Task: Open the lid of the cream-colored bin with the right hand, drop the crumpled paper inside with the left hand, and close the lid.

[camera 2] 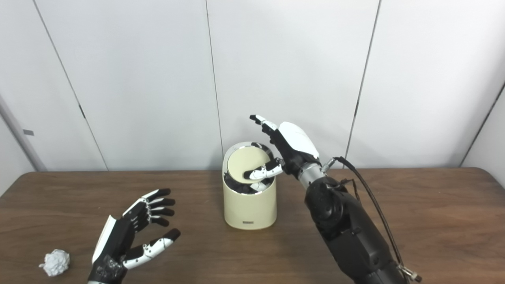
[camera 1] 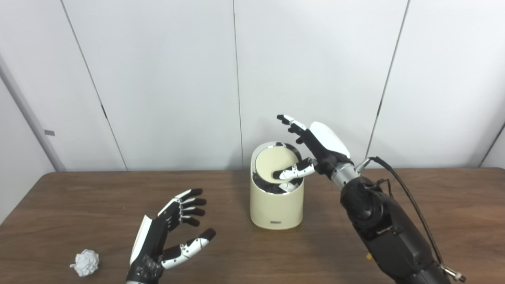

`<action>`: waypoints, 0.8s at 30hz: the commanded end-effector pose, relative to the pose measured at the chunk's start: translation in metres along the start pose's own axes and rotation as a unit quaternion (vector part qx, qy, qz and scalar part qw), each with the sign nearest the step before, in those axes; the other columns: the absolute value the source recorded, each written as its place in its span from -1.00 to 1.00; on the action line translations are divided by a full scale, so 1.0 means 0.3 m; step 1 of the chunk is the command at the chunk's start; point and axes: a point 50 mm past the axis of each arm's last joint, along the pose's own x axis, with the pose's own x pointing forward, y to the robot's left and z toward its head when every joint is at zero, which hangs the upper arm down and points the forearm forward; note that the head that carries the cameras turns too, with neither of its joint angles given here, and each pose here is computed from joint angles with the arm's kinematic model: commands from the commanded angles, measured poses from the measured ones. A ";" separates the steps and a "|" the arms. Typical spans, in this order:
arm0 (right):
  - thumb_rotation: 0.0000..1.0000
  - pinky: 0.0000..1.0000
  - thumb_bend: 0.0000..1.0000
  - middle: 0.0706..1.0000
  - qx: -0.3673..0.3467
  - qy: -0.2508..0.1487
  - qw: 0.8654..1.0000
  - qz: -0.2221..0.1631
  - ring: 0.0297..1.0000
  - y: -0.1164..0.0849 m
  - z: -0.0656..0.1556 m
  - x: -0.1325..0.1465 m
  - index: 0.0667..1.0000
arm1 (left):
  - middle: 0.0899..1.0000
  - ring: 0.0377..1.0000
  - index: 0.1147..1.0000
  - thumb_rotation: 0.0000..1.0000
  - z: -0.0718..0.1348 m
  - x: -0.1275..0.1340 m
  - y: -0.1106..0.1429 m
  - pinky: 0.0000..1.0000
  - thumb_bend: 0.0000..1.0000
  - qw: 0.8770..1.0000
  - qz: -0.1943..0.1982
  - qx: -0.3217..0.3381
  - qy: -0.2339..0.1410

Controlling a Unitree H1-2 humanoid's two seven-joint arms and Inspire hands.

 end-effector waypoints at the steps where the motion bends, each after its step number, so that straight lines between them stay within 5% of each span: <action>1: -0.78 0.45 0.79 0.89 -0.050 -0.007 0.999 -0.009 0.72 -0.055 0.004 0.015 0.85 | 0.44 0.32 0.60 -0.59 0.046 0.030 0.013 0.18 0.31 0.999 0.006 0.008 -0.034; 12: -0.81 0.53 0.81 0.87 -0.149 -0.020 0.988 -0.020 0.74 -0.028 0.010 0.000 0.81 | 0.44 0.32 0.60 -0.60 0.045 0.031 0.008 0.16 0.30 0.999 0.003 0.008 -0.035; 15: -0.72 0.58 0.73 0.89 -0.101 -0.012 0.995 -0.022 0.76 -0.038 0.016 -0.003 0.82 | 0.43 0.32 0.60 -0.61 0.046 0.031 0.008 0.15 0.30 0.999 0.004 0.007 -0.034; 20: -0.40 0.32 0.50 0.82 0.018 0.005 0.999 -0.052 0.69 -0.081 0.023 -0.011 0.82 | 0.44 0.33 0.60 -0.62 0.045 0.031 0.008 0.19 0.30 0.999 0.004 0.007 -0.034; 24: -0.41 0.33 0.43 0.81 0.087 -0.001 0.993 -0.080 0.67 -0.120 0.023 -0.028 0.81 | 0.44 0.34 0.60 -0.63 0.046 0.033 0.007 0.18 0.29 0.999 0.003 0.007 -0.035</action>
